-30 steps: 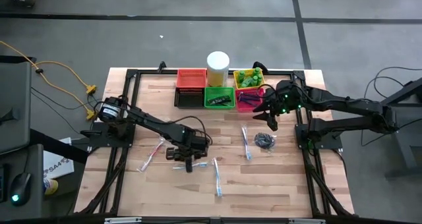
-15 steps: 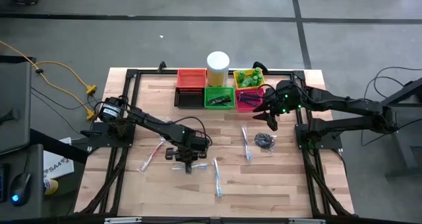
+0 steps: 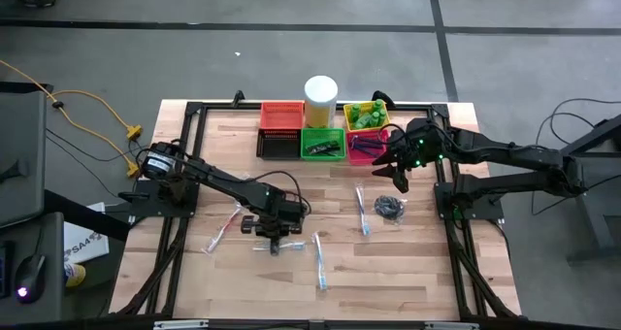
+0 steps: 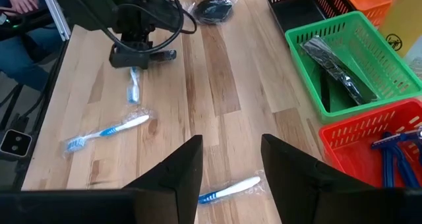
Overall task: Pick & Place Travel size toiletries
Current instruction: Put the black comb into the green bin
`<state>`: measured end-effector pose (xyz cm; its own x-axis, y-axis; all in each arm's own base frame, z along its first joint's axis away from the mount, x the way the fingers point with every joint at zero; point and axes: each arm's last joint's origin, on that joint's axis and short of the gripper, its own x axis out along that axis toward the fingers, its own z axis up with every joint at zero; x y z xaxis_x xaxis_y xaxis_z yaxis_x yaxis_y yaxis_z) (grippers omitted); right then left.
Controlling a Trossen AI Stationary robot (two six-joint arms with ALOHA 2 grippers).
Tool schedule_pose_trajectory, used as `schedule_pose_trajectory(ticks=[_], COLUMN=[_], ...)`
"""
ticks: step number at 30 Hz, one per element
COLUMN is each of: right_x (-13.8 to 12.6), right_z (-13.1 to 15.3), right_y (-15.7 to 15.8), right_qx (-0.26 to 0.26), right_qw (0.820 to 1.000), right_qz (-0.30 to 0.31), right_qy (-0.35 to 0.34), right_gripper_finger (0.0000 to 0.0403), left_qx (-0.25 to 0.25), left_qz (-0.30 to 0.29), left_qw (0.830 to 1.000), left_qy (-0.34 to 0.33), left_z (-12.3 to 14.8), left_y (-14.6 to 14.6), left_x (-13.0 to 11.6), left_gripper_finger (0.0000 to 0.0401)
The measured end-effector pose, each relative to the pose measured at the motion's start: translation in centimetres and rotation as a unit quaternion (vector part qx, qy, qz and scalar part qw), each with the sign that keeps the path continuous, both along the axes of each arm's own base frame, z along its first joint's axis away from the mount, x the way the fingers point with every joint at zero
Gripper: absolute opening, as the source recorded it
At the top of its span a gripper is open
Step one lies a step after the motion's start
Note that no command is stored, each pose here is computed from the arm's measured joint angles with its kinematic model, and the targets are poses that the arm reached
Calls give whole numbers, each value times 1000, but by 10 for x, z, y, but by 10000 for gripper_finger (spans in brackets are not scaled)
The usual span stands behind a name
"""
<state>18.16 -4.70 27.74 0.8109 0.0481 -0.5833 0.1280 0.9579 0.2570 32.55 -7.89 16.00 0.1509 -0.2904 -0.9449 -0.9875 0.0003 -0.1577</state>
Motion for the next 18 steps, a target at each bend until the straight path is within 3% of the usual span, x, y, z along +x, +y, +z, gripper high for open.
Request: schedule_pose_trajectory(ticks=[9,18], right_x=[0,0], right_z=[0,2], right_y=[0,0], right_qx=[1,-1], right_qw=[1000,1000], right_qz=[-1,-1], right_qy=[-1,-11], right_gripper_finger=[148,148], left_qx=[-4,70], left_qz=[-8,-82], left_qw=[998,981], left_qy=[-64,-160], left_z=[22,57], left_y=[8,50], left_x=[5,27], left_gripper_finger=[141,141])
